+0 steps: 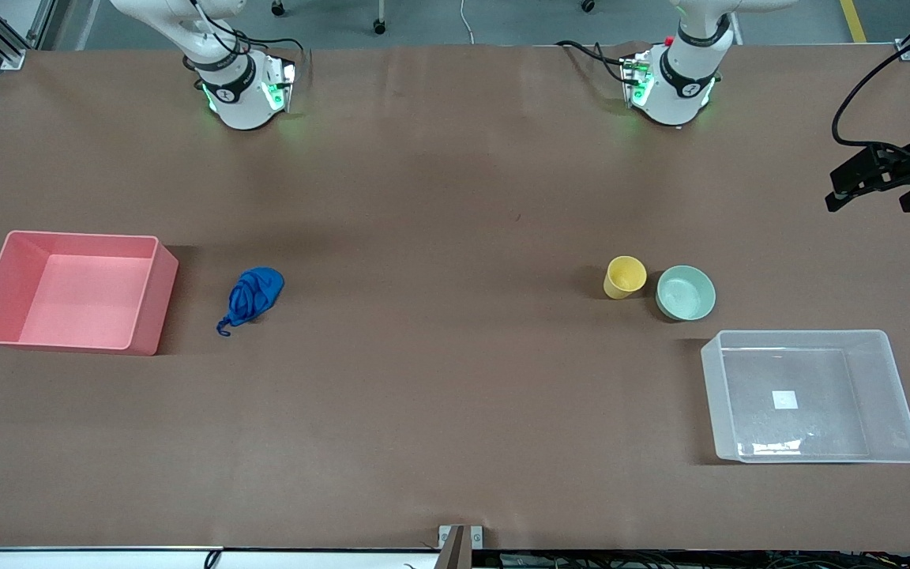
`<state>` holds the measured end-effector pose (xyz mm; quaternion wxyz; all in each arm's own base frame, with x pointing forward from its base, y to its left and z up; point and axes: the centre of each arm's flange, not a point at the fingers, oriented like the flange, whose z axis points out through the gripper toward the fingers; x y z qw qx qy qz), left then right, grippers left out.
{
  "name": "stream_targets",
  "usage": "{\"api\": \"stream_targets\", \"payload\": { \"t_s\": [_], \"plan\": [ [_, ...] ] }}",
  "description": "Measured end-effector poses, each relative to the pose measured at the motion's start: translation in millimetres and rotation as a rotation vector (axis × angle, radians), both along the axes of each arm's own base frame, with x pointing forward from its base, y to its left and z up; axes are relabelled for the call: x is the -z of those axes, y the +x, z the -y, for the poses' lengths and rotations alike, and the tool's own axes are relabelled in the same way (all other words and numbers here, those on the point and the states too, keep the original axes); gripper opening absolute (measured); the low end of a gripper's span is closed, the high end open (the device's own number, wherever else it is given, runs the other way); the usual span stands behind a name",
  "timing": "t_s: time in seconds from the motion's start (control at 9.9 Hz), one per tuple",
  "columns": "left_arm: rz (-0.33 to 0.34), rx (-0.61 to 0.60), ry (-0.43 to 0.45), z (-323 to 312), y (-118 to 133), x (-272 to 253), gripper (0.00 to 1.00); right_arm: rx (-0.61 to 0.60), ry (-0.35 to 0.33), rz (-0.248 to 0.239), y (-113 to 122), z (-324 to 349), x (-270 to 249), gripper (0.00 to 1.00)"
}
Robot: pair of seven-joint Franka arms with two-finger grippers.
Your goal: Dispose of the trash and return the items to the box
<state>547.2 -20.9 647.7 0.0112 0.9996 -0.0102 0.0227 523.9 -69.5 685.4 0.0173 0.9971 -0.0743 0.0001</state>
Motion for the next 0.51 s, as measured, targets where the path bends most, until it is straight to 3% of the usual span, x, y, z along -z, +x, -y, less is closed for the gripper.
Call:
{"api": "stream_targets", "payload": {
  "t_s": [0.51],
  "plan": [
    [-0.003,0.002,0.003,1.0,1.9,2.9,1.00,0.000,0.000,0.000,0.0,0.0,0.0,1.00]
  ]
}}
